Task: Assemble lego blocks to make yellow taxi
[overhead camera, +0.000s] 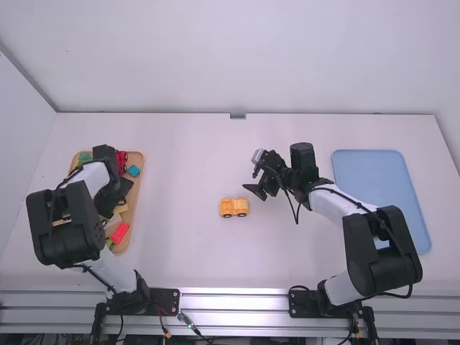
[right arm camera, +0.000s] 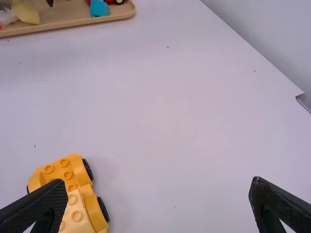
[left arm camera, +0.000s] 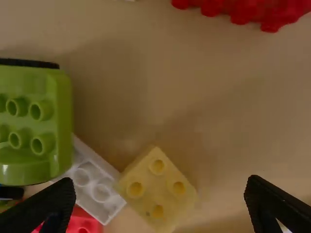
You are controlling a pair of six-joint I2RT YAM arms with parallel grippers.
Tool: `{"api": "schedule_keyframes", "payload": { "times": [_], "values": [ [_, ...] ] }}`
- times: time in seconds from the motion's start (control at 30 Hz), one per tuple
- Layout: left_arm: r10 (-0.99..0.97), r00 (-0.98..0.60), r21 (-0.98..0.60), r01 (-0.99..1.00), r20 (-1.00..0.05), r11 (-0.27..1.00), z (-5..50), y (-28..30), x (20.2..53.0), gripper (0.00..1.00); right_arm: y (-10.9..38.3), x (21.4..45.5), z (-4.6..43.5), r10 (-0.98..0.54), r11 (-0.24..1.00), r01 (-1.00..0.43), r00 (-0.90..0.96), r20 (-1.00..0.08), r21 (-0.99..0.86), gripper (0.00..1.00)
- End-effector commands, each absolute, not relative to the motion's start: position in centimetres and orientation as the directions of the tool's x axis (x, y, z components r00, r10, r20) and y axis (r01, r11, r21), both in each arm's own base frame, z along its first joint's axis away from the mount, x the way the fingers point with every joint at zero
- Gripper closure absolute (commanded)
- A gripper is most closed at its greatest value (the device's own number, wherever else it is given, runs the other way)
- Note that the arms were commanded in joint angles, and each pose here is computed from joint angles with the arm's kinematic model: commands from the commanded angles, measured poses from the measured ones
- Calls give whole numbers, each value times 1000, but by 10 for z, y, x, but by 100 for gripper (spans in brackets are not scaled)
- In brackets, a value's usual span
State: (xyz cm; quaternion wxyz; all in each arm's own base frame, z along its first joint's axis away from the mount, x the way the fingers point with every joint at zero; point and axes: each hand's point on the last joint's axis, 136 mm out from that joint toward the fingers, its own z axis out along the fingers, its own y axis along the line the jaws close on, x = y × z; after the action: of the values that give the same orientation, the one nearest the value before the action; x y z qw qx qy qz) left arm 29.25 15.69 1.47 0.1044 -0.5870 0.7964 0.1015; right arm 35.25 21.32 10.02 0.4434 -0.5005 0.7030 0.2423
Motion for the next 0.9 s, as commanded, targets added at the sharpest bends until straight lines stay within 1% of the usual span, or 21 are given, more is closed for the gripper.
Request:
{"api": "schedule_keyframes", "payload": {
  "times": [0.0,0.07,0.1,0.17,0.23,0.3,0.4,0.57,0.67,0.73,0.87],
  "values": [
    [-944,-228,0,-972,-240,235,10,150,296,9,216,355,110,-478,376,-920,-87,-874,-114,1],
    [-948,-223,-14,-972,-229,233,10,148,298,10,216,355,110,-478,376,-920,-87,-874,-114,1],
    [-949,-225,-23,-972,-223,235,9,146,299,8,216,355,110,-478,376,-920,-87,-874,-114,1],
    [-949,-226,-32,-970,-220,239,6,144,300,11,216,355,110,-479,377,-919,-87,-874,-115,1],
    [-958,-163,-38,-983,-238,177,-1,145,295,13,216,355,110,-480,377,-919,-87,-873,-116,1],
    [-954,-143,-53,-985,-262,163,-5,148,296,14,216,355,110,-480,378,-919,-87,-873,-116,1],
    [-947,-150,-110,-976,-285,188,-13,149,304,15,216,355,110,-480,378,-919,-88,-873,-115,1],
    [-943,-139,-142,-972,-304,189,-17,151,308,17,216,355,110,-479,377,-919,-87,-873,-115,1],
    [-943,-138,-141,-972,-302,187,-16,151,309,17,216,355,110,-479,377,-919,-87,-873,-115,1],
    [-952,-141,-133,-974,-272,183,-16,147,306,22,216,355,110,-478,376,-920,-86,-874,-115,1],
    [-956,-147,-111,-978,-254,179,-18,143,300,24,216,355,110,-478,376,-920,-86,-874,-115,1]
  ]
}}
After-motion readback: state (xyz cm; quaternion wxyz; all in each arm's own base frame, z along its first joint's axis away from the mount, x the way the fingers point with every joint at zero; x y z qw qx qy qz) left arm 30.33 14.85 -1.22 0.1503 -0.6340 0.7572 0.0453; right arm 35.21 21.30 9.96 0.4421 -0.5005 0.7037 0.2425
